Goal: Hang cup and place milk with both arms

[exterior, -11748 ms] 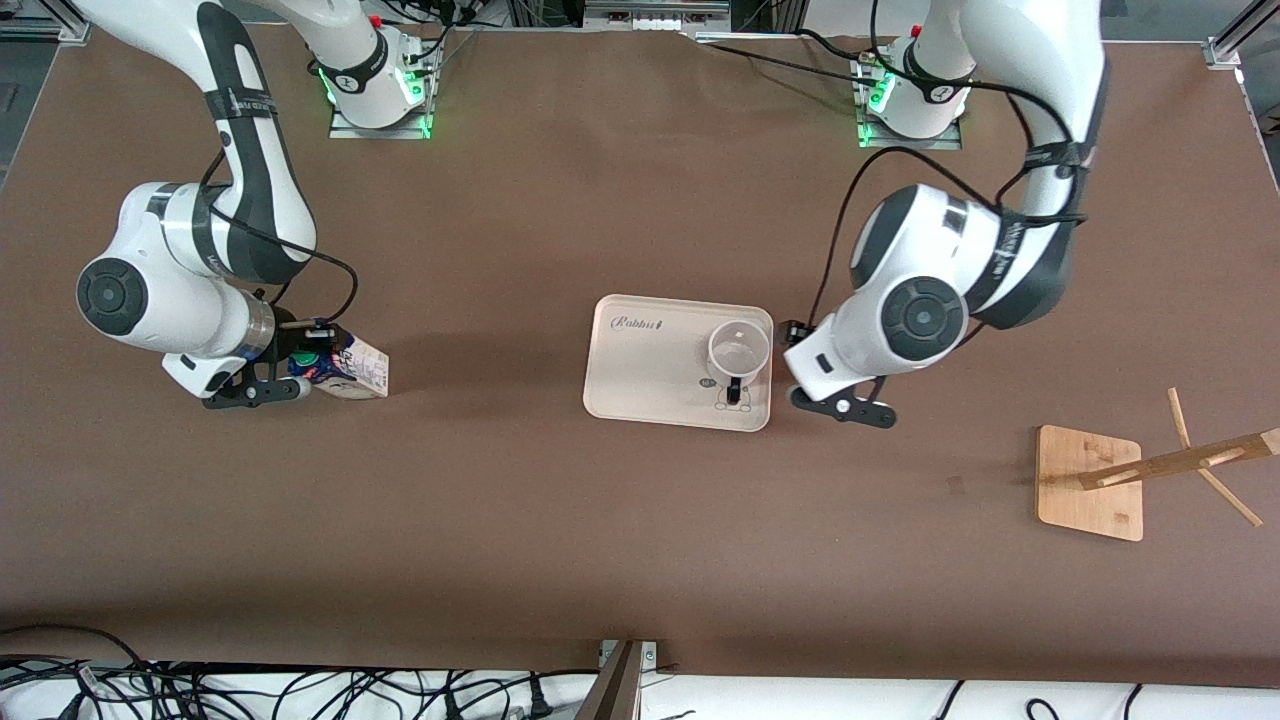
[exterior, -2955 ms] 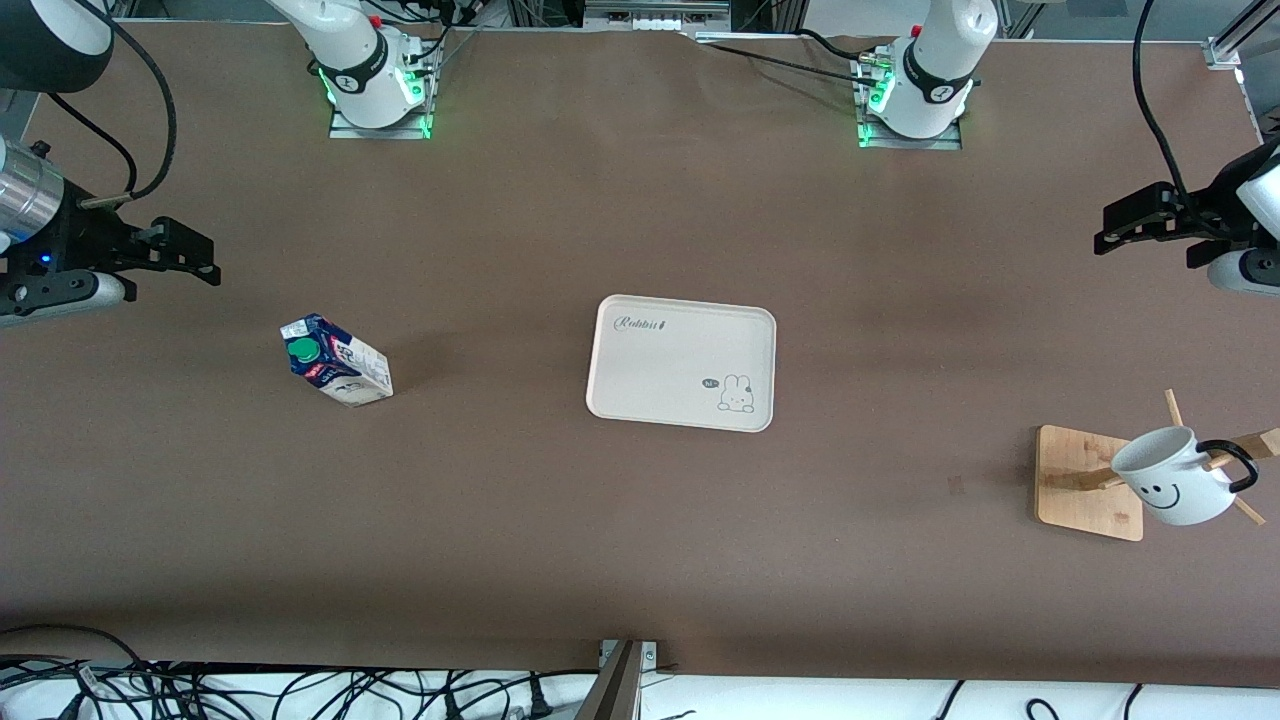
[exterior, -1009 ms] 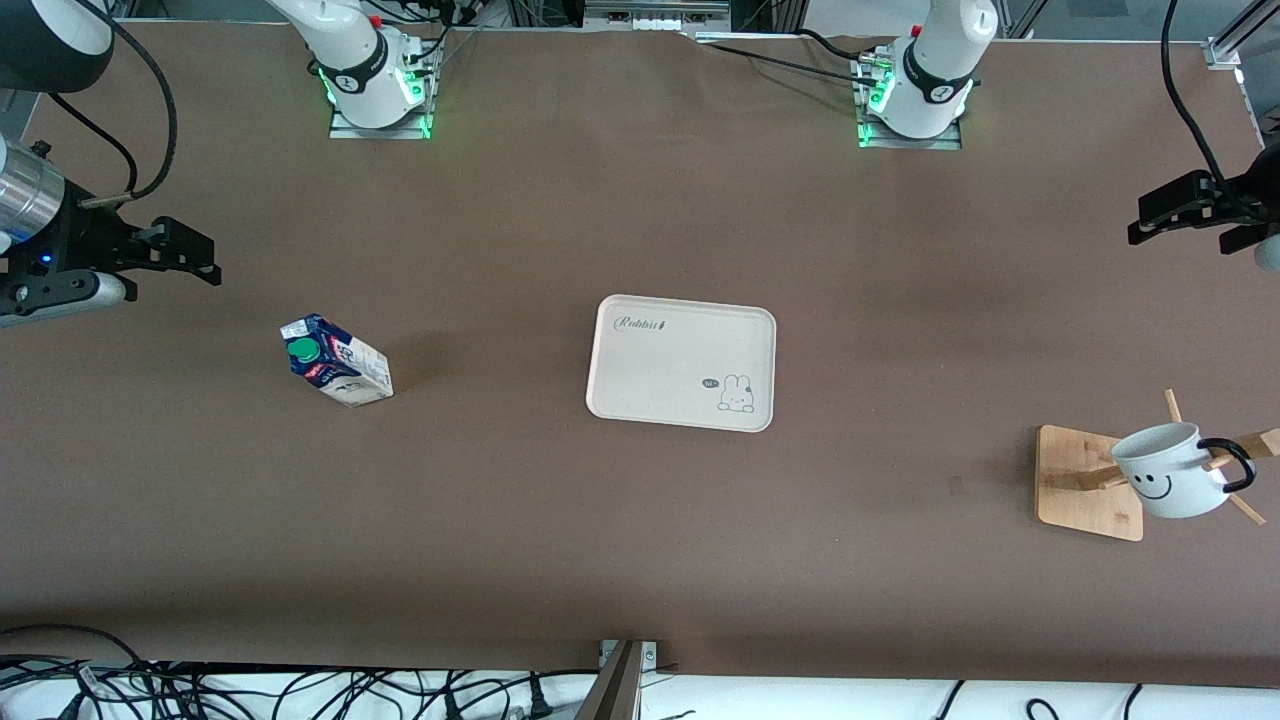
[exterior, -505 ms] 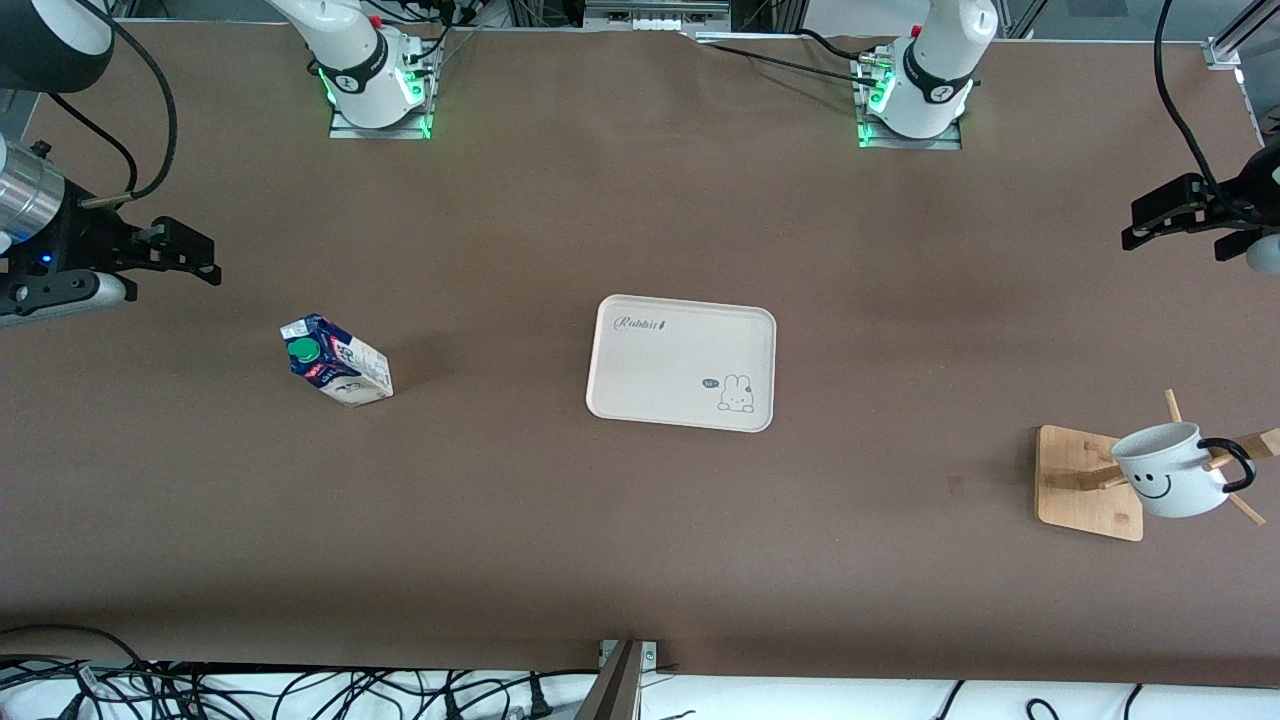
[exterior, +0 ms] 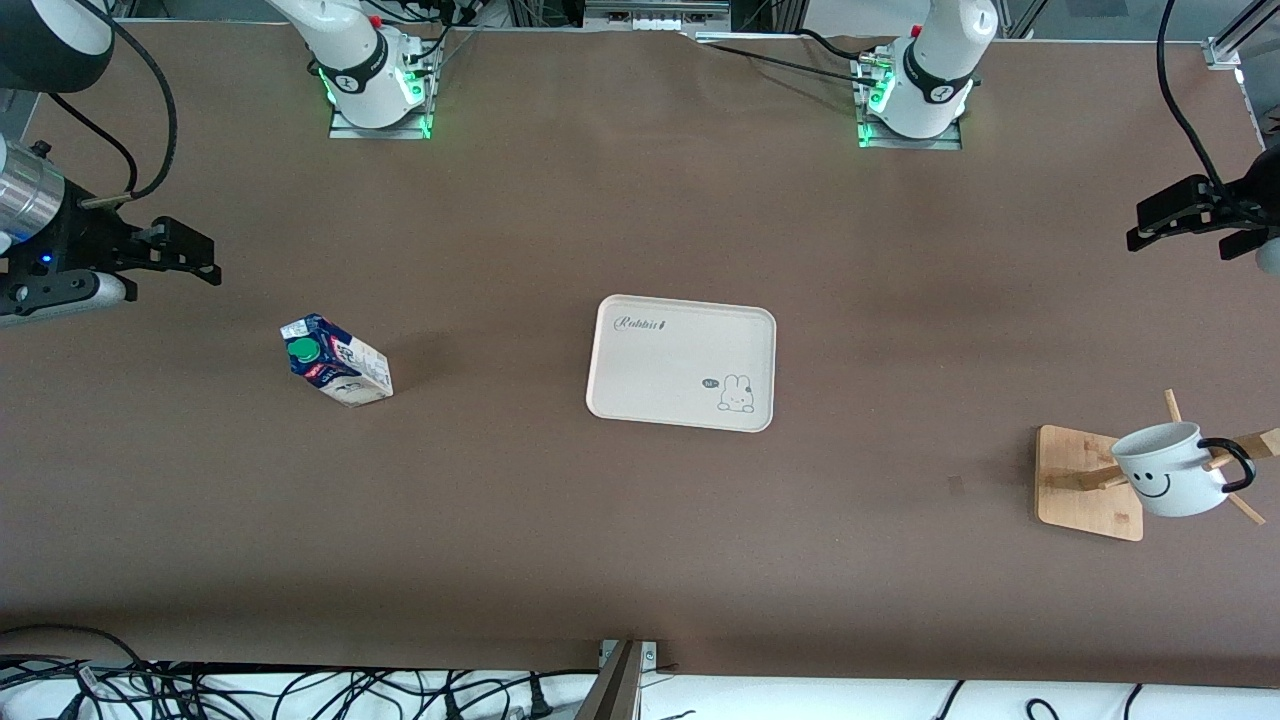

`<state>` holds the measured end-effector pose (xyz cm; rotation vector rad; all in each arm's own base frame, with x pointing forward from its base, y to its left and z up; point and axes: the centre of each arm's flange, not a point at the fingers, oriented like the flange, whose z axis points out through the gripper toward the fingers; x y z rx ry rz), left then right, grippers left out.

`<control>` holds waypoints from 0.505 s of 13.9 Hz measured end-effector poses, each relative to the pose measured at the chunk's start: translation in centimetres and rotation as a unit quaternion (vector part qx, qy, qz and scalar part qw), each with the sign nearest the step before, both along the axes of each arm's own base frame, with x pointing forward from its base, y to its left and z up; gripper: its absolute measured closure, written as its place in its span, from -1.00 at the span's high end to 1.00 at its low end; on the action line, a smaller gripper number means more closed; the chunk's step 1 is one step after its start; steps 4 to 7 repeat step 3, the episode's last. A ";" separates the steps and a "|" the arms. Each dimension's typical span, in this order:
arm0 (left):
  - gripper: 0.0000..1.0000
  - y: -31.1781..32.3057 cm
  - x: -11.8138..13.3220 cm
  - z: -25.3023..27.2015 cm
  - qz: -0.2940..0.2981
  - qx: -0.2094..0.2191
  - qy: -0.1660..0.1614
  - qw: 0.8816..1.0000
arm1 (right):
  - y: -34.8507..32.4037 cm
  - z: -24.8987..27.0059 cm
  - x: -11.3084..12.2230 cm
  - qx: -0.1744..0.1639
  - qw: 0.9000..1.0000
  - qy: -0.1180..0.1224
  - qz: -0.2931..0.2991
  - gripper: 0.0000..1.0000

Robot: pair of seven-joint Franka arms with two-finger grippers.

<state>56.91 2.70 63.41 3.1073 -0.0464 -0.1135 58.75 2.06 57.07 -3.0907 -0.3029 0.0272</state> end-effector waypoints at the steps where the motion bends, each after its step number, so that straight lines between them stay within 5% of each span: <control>1: 1.00 0.1 0.0 0.0 0.016 0.001 0.000 1.000 | 0.0 0.0 0.0 0.000 1.000 0.000 0.000 1.00; 7: 1.00 0.1 0.0 0.0 0.040 0.003 0.001 0.999 | 0.0 0.0 0.0 0.000 1.000 0.000 0.000 1.00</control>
